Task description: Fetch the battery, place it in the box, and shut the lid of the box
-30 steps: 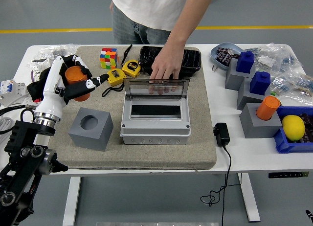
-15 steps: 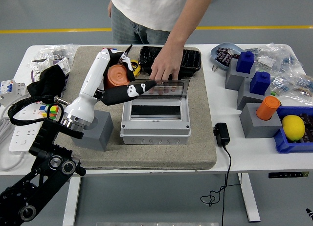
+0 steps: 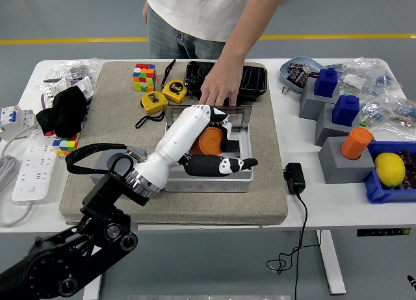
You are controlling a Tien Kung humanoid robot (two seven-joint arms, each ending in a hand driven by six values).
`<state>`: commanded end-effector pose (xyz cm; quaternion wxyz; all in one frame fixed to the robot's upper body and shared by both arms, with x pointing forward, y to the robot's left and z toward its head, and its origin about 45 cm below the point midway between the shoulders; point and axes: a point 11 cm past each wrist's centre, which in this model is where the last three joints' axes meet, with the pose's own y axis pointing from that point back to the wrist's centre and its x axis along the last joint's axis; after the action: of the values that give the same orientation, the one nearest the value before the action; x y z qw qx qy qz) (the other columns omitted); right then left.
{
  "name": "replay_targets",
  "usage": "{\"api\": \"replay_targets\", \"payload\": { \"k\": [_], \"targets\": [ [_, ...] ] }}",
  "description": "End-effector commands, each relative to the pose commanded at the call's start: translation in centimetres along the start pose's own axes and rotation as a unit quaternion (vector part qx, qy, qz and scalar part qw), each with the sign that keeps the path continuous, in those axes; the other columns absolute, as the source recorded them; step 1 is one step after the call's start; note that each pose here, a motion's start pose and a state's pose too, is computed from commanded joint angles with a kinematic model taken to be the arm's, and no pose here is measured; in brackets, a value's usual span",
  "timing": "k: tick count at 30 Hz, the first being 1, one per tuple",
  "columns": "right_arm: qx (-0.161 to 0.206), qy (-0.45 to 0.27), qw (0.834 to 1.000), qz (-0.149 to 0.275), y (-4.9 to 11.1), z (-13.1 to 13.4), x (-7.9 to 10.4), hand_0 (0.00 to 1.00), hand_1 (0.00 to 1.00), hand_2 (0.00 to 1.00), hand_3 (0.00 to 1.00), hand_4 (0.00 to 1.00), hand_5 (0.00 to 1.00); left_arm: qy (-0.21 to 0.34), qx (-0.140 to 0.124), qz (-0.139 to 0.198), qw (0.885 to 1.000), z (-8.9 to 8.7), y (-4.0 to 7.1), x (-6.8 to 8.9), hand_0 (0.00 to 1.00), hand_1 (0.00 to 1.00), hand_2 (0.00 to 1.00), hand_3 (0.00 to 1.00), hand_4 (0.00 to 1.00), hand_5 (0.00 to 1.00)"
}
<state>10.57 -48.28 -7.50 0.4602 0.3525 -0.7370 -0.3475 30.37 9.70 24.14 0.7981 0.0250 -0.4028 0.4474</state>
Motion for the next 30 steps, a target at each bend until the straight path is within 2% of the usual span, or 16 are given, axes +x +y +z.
{"api": "replay_targets", "payload": {
  "k": [9, 20, 29, 30],
  "targets": [
    [0.000, 0.002, 1.000, 0.001, 0.0, -0.1, 0.0, 0.998, 0.970, 0.885, 0.757, 0.998, 0.858, -0.023, 0.013, -0.031, 0.999, -2.5, -0.5, -2.0, 0.092, 0.002, 0.002, 0.005, 0.955, 0.463],
    [0.000, 0.007, 1.000, 0.001, 0.0, -0.1, 0.1, 0.998, 0.971, 0.885, 0.756, 0.998, 0.862, -0.059, 0.047, -0.026, 0.997, -6.1, -1.4, -2.1, 0.092, 0.002, 0.002, 0.004, 0.949, 0.469],
    [0.001, 0.008, 1.000, -0.003, 0.0, -0.1, -0.1, 0.998, 0.971, 0.885, 0.756, 0.998, 0.868, -0.069, 0.064, -0.030, 0.995, -7.4, -2.2, -2.4, 0.092, 0.002, 0.002, 0.004, 0.953, 0.465],
    [0.001, 0.009, 1.000, -0.003, 0.0, -0.1, -0.1, 0.998, 0.971, 0.885, 0.756, 0.998, 0.868, -0.070, 0.065, -0.032, 0.995, -7.4, -2.2, -2.5, 0.094, 0.002, 0.002, 0.005, 0.990, 0.529]
  ]
}}
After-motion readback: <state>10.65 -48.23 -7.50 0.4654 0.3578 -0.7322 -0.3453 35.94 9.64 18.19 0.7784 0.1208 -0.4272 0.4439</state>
